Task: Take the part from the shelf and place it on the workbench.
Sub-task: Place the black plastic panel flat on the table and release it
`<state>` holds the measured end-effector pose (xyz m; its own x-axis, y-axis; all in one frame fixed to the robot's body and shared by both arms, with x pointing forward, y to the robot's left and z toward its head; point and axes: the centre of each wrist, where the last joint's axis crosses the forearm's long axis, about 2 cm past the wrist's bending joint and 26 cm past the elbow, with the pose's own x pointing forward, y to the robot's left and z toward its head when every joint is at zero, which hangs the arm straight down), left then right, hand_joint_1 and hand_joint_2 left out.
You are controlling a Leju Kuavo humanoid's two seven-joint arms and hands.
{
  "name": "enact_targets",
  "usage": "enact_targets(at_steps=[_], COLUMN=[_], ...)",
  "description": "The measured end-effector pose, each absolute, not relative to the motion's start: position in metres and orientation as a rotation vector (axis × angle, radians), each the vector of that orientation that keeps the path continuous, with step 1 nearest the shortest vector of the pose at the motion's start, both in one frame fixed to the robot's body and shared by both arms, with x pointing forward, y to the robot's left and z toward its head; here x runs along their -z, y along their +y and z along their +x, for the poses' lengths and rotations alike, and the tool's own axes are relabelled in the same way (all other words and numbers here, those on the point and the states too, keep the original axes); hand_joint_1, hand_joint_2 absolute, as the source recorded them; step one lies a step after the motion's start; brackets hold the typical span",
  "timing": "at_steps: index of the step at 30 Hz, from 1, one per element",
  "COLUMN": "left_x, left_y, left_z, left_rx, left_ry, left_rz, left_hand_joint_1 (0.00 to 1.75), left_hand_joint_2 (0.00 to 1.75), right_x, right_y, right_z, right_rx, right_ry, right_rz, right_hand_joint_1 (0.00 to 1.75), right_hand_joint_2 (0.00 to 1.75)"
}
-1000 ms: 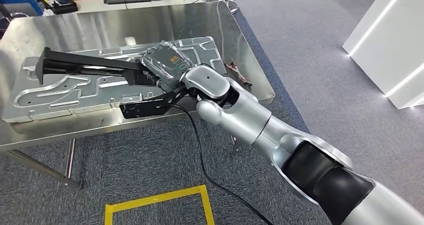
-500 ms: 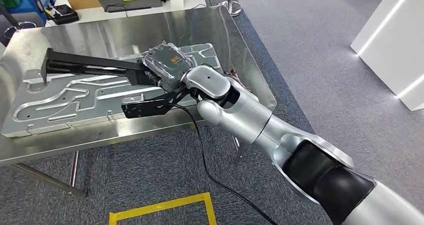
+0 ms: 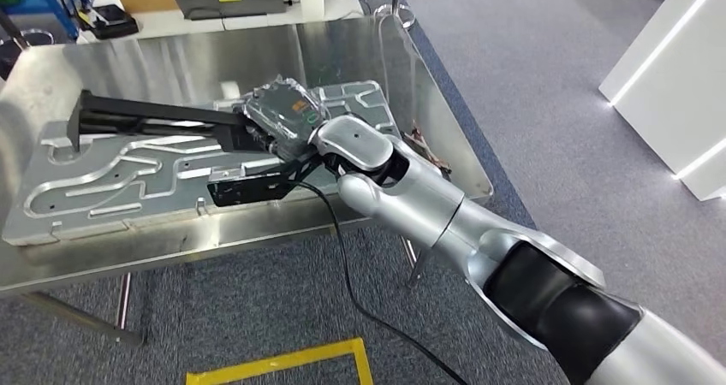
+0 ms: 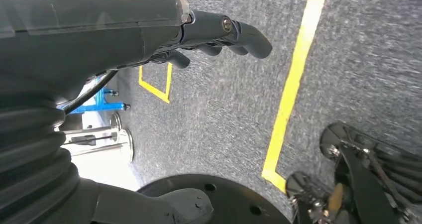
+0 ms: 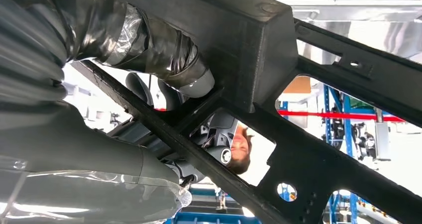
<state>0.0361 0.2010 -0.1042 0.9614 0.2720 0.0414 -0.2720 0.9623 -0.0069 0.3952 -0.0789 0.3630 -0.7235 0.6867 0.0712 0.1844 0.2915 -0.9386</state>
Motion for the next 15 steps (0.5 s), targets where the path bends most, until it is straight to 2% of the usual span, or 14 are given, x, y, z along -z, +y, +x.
enact_targets(at_steps=[15], left_x=[0.1036], left_y=[0.1982], left_z=[0.0370], left_rx=[-0.301], left_ry=[-0.042], left_rz=[-0.006], left_hand_joint_1=[0.00], left_hand_joint_2=[1.75], right_x=[-0.3582], right_y=[-0.0846], right_z=[0.3970], right_rx=[-1.434], right_ry=[-2.083], right_rz=[-0.772], right_hand_joint_1=[1.75], right_hand_joint_2=[1.75])
